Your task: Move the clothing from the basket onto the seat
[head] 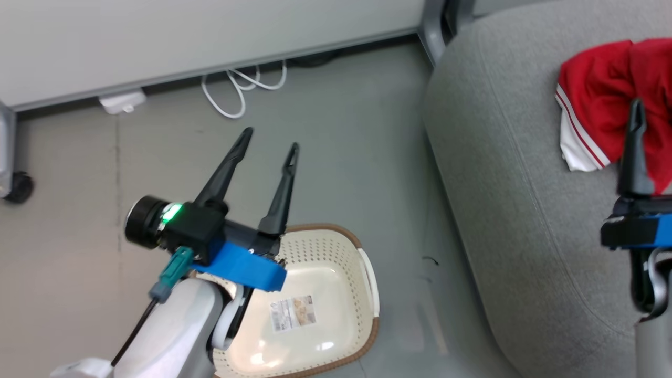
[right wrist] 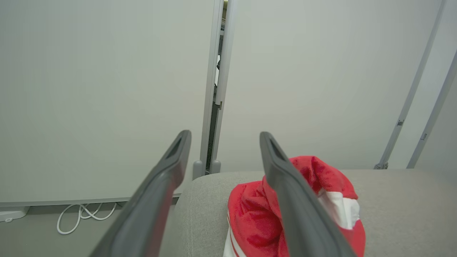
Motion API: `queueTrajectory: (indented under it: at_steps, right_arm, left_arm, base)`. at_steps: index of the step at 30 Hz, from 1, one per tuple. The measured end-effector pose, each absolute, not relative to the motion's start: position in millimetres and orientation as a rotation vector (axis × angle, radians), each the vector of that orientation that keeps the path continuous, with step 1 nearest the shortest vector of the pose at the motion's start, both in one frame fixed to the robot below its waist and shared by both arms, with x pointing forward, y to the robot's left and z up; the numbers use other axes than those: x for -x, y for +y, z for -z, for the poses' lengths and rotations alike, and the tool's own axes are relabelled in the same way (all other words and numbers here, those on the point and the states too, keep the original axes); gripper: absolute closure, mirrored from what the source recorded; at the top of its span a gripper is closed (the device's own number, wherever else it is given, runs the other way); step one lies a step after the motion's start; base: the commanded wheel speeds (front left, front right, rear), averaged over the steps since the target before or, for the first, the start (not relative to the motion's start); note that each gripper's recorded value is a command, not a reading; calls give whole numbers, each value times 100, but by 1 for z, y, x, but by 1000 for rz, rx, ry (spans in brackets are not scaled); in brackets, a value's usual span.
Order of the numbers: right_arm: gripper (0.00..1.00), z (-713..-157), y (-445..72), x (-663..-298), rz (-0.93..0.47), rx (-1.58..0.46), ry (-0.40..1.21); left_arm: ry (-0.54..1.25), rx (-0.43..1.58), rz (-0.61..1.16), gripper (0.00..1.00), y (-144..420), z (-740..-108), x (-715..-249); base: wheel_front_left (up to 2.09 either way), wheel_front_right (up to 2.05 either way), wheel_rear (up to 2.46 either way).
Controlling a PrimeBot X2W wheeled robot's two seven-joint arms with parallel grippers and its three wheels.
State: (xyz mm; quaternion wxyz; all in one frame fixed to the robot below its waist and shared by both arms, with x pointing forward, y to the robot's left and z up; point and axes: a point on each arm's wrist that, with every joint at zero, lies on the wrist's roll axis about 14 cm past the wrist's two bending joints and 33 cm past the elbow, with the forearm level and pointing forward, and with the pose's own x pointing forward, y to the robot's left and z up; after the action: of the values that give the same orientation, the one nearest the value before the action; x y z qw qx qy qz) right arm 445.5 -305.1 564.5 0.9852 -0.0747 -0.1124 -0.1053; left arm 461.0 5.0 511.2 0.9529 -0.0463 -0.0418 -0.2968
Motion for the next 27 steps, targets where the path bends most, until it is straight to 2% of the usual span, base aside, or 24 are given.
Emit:
queueTrajectory:
  at_steps: [9, 17, 27]
  right_arm:
    - [0, -566, -236, -438, 50, 62, -250]
    - [0, -563, -198, -422, -40, 17, -243]
    - [0, -548, -180, -396, -75, -18, -204]
  left_arm:
    - [-152, 76, 370, 0, 83, -536, -438]
    - [-146, 71, 188, 0, 143, -534, -409]
    - [-141, 79, 90, 0, 172, -529, -378]
  base:
    - [0, 0, 0]
    - [0, 0, 0]
    - [0, 0, 0]
